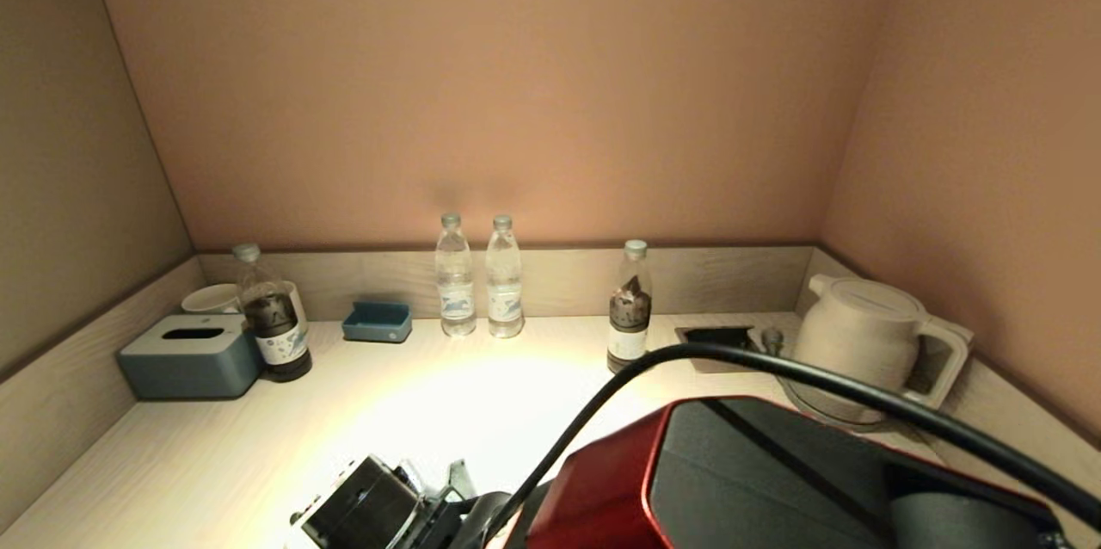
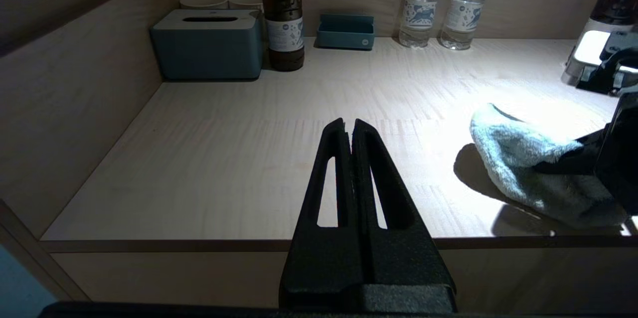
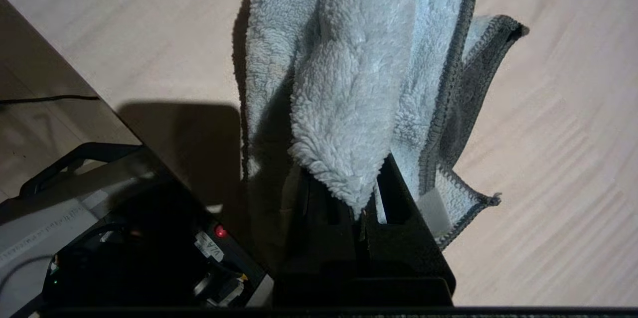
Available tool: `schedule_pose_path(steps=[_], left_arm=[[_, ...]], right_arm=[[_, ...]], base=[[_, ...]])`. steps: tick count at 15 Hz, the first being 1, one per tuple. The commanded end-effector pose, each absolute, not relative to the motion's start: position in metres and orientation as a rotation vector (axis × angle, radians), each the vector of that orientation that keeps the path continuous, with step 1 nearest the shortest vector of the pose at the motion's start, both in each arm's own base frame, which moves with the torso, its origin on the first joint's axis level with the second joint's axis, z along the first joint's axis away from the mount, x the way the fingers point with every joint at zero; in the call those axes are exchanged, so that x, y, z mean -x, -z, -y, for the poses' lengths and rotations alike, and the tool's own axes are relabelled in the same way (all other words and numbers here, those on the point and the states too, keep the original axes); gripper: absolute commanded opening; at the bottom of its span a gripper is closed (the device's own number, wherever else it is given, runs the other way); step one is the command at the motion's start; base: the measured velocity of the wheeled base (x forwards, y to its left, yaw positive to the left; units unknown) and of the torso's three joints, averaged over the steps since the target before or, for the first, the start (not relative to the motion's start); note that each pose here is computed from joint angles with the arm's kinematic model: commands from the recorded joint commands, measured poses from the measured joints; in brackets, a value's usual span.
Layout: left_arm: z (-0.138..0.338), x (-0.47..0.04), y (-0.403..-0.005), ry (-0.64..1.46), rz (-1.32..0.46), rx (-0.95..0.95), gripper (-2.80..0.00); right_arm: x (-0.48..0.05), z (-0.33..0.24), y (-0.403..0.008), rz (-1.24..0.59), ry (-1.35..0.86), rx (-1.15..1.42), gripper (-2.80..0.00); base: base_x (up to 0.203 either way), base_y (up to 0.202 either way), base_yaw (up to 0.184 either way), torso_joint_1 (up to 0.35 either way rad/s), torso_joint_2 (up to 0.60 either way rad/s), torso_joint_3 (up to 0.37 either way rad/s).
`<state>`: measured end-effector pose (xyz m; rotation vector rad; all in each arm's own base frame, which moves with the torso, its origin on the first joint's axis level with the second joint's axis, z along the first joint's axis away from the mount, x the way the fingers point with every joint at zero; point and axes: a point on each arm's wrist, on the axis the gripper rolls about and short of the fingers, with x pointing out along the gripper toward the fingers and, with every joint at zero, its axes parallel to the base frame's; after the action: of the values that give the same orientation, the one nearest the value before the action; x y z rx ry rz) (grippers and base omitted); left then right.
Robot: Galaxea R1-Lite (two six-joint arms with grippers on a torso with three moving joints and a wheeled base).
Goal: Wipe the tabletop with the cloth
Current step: Sweep the stains on the table
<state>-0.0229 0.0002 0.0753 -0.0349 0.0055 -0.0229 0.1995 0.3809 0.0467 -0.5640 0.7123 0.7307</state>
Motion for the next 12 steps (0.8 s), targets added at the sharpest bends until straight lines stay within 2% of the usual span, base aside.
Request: schedule_pose_path(steps=[1, 5, 9, 12], left_arm=[[0.000, 0.023, -0.075, 0.023, -0.005, 0.035, -2.80], [0.000, 0.023, -0.075, 0.023, -0.007, 0.035, -2.80], [0.000, 0.023, -0.075, 0.023, -0.007, 0.035, -2.80], [0.000, 0.023, -0.075, 0.023, -0.005, 0.035, -2.80]], right_arm=[[-0.197, -0.383, -0.035, -0.739, -0.732, 0.593, -2.80], [-0.205, -0.371, -0.019, -0.792, -0.694, 0.613, -2.80], [-0.242, -0.329, -0.013, -0.872, -0.557, 0.565, -2.80], [-0.251, -0.298, -0.021, -0.908, -0.488, 0.531, -2.80]], base=[[0.000, 0.000, 0.000, 0.000, 0.00, 0.000], [0.000, 0.000, 0.000, 0.000, 0.00, 0.000], [0.000, 0.000, 0.000, 0.000, 0.00, 0.000], [0.000, 0.000, 0.000, 0.000, 0.00, 0.000]])
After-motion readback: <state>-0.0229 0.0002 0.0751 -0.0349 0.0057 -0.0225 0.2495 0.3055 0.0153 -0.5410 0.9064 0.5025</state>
